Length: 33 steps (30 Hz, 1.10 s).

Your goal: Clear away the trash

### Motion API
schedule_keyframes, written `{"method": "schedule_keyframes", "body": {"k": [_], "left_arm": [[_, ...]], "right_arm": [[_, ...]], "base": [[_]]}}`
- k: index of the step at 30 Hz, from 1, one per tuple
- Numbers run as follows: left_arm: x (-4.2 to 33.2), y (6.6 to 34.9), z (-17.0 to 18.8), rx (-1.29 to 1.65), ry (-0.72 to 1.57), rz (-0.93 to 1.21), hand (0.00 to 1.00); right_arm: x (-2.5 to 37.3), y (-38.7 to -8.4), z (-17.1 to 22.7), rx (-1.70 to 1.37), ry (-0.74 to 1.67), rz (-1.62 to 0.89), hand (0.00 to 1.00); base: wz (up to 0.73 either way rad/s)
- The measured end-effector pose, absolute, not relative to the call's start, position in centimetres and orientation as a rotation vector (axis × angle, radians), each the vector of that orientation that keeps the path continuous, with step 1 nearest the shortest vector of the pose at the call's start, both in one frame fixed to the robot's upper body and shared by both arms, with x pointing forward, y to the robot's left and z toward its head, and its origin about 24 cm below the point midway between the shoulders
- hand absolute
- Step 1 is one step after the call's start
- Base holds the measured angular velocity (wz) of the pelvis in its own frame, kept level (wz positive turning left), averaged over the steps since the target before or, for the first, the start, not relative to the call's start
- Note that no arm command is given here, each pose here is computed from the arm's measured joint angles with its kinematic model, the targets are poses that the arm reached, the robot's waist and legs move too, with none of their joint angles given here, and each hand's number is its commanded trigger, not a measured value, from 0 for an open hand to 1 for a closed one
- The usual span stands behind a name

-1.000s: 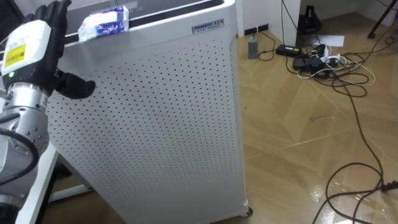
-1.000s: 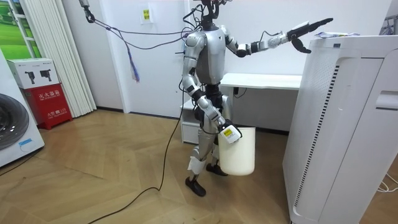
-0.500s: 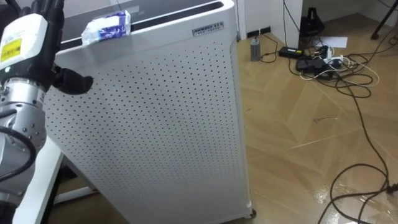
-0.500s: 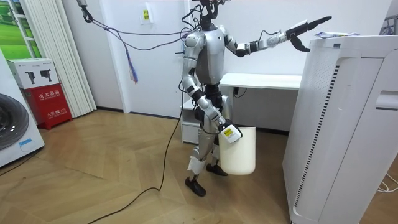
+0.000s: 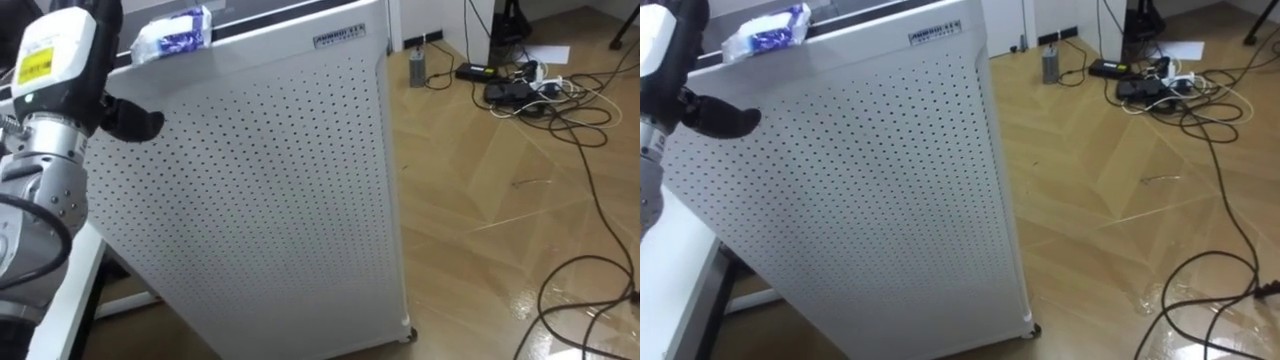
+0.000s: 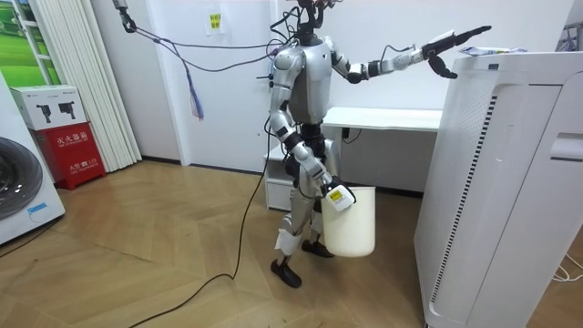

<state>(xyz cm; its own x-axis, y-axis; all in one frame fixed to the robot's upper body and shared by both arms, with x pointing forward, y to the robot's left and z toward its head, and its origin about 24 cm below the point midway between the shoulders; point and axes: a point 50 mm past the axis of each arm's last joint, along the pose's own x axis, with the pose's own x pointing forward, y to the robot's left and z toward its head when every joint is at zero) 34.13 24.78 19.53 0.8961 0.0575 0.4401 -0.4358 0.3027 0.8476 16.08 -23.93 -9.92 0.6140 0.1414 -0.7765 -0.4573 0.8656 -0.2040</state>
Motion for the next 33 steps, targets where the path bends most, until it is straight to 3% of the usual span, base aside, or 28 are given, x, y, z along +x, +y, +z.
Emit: {"method": "schedule_keyframes", "body": {"k": [16,33], "left_arm": [[34.2,22.6,19.4,1.293,-0.41,0.259,0.0],[34.8,22.5,18.6,1.371,-0.269,0.158,0.0]], "right_arm": [[15.0,-24.0,-10.9,-0.384,0.899,0.335,1.0],[15.2,-23.1,-11.0,-0.356,0.896,0.34,1.0]], "base": [[-0.06],[0.04]]}}
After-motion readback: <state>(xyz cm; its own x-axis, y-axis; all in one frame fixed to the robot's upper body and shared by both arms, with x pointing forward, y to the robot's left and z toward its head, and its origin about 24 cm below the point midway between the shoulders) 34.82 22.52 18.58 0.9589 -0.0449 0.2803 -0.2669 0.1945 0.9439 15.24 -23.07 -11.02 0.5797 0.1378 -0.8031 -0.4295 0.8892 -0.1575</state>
